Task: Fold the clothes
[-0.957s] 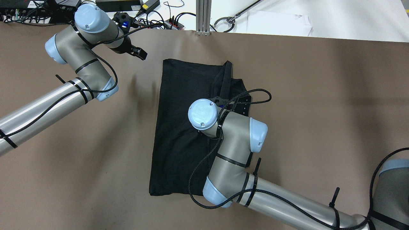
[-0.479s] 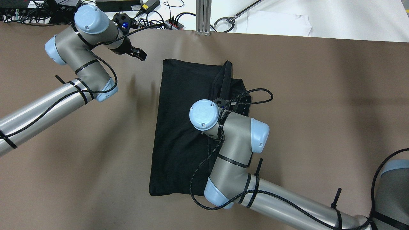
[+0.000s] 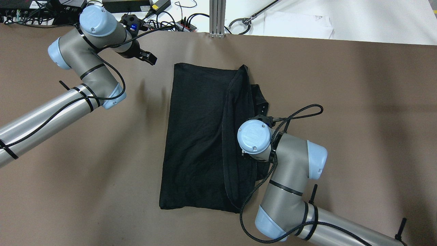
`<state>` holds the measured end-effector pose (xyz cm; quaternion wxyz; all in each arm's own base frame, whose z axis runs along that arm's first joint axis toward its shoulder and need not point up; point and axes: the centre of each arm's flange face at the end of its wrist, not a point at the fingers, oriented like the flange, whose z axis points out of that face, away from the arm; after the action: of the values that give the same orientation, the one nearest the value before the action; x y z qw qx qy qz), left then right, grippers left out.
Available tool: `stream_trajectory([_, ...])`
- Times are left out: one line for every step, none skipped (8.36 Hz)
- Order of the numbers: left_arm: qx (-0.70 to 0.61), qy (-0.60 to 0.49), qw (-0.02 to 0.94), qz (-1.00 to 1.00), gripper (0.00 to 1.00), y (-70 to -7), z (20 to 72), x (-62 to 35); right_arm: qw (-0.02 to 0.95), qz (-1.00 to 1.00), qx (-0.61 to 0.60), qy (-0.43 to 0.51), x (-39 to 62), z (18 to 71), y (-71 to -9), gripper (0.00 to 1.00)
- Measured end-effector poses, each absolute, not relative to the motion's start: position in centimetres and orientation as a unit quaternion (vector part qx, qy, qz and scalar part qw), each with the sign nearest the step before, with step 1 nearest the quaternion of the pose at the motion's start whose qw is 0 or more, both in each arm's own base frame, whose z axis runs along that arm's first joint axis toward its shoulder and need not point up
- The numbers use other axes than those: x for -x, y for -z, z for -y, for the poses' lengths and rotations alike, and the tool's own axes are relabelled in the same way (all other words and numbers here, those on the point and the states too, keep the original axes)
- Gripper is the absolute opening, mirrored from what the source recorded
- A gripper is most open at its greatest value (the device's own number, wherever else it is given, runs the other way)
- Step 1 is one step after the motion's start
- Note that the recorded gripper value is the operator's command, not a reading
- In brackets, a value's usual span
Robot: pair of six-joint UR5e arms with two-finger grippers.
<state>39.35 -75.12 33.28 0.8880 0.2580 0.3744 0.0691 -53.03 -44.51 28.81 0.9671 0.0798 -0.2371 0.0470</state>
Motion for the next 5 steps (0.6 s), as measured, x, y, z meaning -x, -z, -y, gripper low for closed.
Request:
stream_trajectory([-0.258,-0.069,0.888,-0.374,1.0,-33.3,75.1,-39.3,0.968,0.232,-0.08,-0.043,52.2,44.1,-30.0,0.95])
stream_trajectory([-0.258,-0.069,0.888,-0.374,1.0,-33.3,75.1,-39.3,0.969,0.23,-0.08,-0.042,51.9,43.9,-30.5,0.95])
stream_trajectory([-0.258,-0.069,0.888,-0.375,1.0,-33.3,75.1,-39.4,0.969,0.232,-0.08,-0.041,51.8,43.8,-30.4,0.95])
stream_trajectory([-0.258,-0.069,0.888,-0.375,1.0,-33.3,75.1,-39.4,0.967,0.239,-0.082,-0.04,51.8,43.8,-29.5,0.95])
stream_trajectory([-0.258,-0.069,0.888,-0.375,1.0,-33.3,75.1,-39.4,0.963,0.253,-0.081,-0.038,52.0,43.8,-27.9,0.95])
